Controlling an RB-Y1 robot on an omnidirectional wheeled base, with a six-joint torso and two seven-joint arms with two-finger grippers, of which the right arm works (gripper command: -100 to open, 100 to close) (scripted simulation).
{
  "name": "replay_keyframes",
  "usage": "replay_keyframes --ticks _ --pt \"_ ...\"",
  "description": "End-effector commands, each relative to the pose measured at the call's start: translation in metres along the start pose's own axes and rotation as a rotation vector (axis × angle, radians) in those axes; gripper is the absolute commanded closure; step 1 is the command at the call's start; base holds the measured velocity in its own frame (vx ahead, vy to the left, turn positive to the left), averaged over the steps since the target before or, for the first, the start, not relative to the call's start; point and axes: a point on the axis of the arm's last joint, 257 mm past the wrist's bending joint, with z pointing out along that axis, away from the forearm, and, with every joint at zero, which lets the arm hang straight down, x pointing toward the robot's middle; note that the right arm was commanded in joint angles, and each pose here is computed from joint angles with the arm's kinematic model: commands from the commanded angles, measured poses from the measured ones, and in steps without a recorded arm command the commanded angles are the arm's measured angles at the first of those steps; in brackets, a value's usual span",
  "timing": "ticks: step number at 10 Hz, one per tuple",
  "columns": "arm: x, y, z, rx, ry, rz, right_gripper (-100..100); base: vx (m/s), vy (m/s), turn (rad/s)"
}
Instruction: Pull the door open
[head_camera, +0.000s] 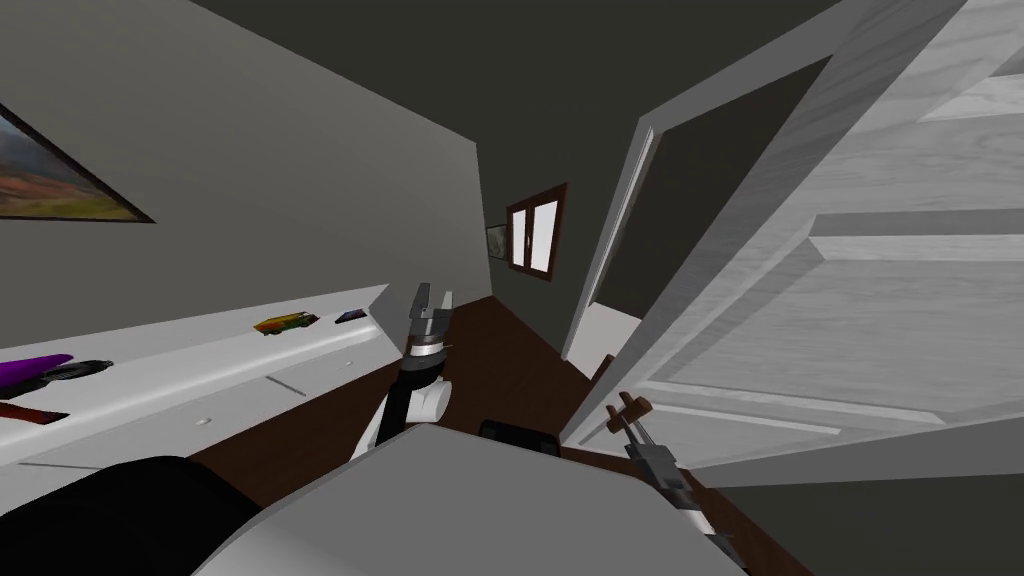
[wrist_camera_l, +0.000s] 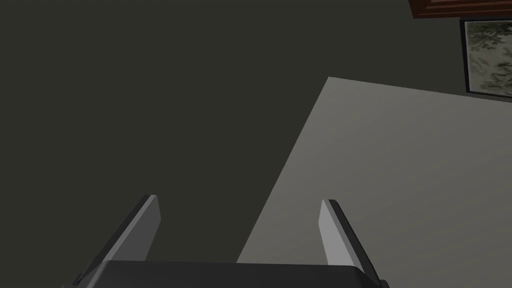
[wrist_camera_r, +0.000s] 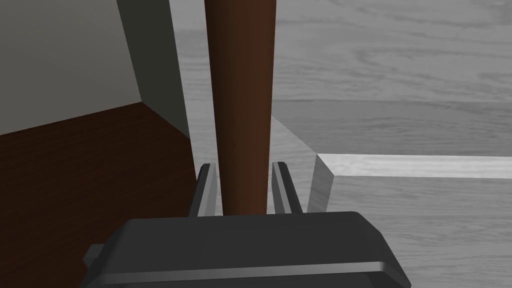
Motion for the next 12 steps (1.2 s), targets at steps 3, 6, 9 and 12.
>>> replay_keyframes --ticks 3,6,9,12 --pt "-0.0017 -0.0004 -0.0070 0.014 -0.002 0.002 100 -0.206 -0.067 0.123" --pt "-0.0015 -0.0005 -0.0070 0.021 -0.001 0.002 100 -0.153 -0.039 0.092" --pt "-0.0016 0.0000 -0.0081 0.027 -0.001 0.002 100 -0.183 -0.054 0.144" --pt "-0.0016 0.0006 -0.0093 0.035 -0.002 0.002 100 -0.168 -0.070 0.135"
